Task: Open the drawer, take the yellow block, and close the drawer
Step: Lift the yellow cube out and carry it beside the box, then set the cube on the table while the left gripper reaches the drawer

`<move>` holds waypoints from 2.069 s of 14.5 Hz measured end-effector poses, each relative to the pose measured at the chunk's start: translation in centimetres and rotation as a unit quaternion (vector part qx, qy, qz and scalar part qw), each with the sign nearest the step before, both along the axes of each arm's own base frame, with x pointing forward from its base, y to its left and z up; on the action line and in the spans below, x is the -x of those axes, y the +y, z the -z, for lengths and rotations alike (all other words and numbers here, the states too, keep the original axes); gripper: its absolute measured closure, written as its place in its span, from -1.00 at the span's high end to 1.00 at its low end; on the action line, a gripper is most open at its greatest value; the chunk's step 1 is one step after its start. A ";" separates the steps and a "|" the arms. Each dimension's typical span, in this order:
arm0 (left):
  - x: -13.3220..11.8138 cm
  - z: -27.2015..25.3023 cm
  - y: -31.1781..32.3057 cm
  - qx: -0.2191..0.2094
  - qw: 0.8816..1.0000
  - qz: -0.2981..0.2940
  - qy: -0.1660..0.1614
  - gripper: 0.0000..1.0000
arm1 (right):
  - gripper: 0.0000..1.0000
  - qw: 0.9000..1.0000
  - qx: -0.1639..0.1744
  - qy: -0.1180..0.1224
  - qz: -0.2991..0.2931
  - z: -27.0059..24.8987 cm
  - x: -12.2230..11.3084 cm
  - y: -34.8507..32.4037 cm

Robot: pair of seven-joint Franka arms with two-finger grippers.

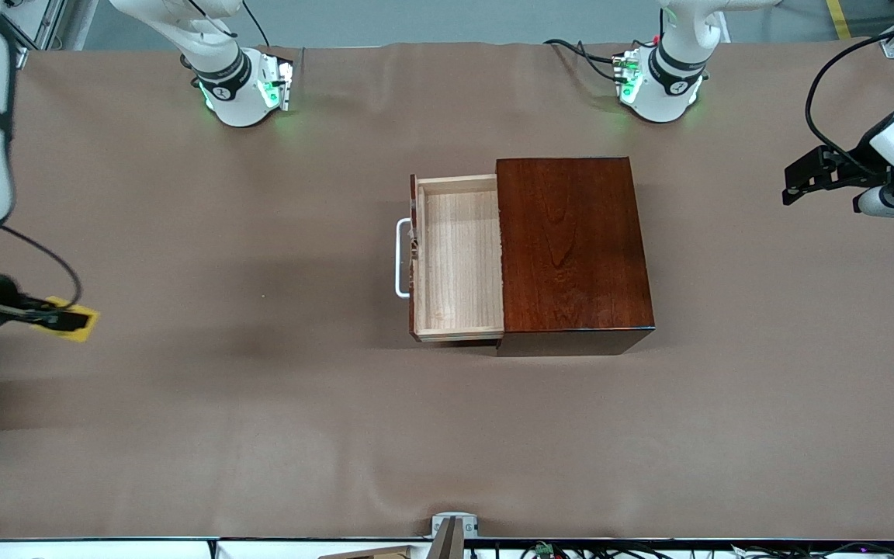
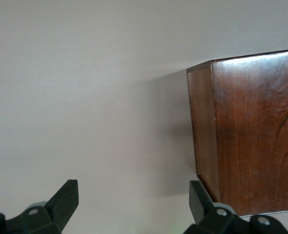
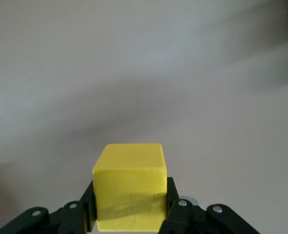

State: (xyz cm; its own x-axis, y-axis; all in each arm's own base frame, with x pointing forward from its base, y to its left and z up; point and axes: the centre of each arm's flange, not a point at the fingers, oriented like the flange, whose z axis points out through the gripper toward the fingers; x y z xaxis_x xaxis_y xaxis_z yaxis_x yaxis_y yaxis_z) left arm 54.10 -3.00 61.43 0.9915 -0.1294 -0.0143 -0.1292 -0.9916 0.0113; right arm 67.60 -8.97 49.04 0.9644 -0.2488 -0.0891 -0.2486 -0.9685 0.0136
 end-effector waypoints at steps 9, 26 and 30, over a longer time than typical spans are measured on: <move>-0.8 1.1 -3.1 0.000 1.000 -0.009 0.008 1.00 | 0.12 0.991 0.017 -0.054 -0.122 16.6 -2.1 -15.7; 5.4 17.4 -46.2 -0.001 0.963 -0.269 0.033 1.00 | 0.12 0.986 0.044 -0.094 -0.132 27.2 -3.0 -20.7; 8.0 20.9 -51.7 0.025 0.921 -0.388 0.027 1.00 | 0.12 0.989 0.031 -0.069 -0.130 27.5 -2.6 -20.7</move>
State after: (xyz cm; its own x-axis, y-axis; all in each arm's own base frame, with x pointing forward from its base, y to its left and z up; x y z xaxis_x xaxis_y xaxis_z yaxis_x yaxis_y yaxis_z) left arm 46.07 -54.73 40.48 0.7834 0.6164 -0.0799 0.6206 -0.7828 0.0453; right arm 70.15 -29.65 21.50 0.9984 0.0091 0.0561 0.0058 -0.9983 0.0580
